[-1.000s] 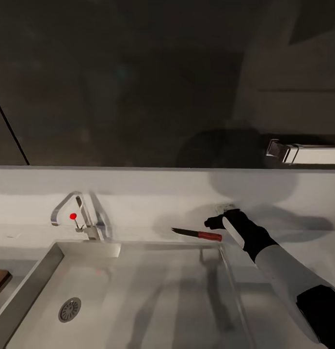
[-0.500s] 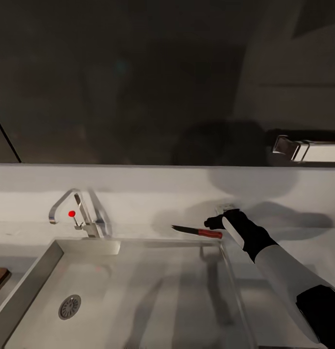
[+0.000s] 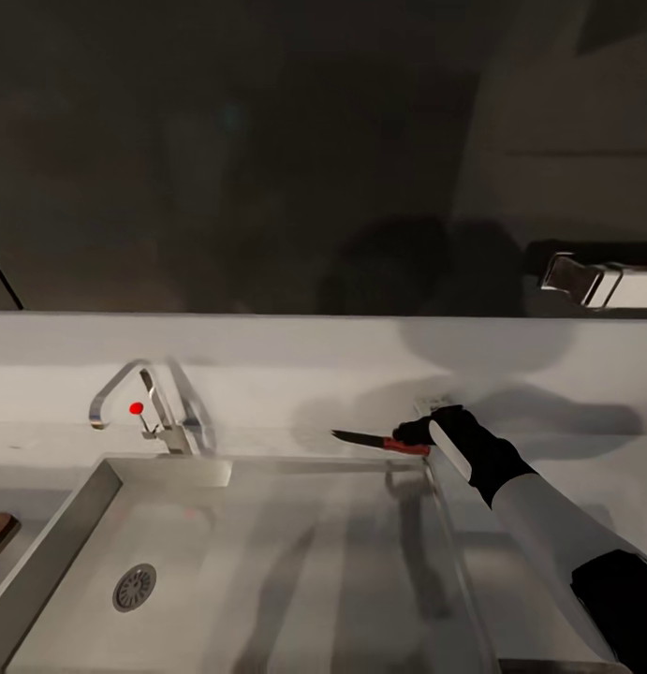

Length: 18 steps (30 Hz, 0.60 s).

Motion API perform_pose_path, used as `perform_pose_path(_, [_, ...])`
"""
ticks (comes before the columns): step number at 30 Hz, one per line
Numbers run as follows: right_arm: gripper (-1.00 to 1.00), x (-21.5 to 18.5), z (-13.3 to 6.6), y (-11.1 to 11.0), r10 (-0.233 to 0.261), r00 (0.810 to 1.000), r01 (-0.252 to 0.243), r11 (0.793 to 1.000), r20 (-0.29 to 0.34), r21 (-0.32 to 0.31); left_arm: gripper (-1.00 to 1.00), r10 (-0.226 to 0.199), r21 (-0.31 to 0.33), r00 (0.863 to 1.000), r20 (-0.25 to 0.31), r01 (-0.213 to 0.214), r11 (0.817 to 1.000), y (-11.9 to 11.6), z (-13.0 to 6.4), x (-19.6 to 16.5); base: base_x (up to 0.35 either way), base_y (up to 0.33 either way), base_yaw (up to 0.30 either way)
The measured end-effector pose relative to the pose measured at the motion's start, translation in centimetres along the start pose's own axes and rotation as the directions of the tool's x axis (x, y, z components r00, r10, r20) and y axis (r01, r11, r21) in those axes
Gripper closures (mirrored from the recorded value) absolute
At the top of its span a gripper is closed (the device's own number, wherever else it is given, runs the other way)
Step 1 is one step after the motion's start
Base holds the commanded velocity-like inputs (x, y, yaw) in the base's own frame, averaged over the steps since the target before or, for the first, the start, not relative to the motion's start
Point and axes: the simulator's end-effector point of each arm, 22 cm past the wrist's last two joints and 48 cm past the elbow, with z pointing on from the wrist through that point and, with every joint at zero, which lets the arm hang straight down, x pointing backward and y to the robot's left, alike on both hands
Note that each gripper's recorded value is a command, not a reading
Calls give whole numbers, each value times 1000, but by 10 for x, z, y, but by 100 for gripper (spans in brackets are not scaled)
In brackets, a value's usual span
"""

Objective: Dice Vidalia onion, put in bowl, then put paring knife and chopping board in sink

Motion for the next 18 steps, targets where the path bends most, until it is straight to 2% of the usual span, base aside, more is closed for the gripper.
perform_pose_path(5, [-100,3,5,1,-1,1000,1,1000,-2,-2,-100,1,-2,1000,-8,-1,1000,1,0,3,0,0,0])
perform_pose_path(12, [-100,11,13,6,-52,999,52,999,-6,3,-100,1,-5,1000,-19,-1,1000,2,0,7,0,0,0])
perform_pose_path(18, [-100,14,16,7,-55,998,55,998,-12,3,-100,1,-6,1000,-24,-1,1000,2,0,9,0,0,0])
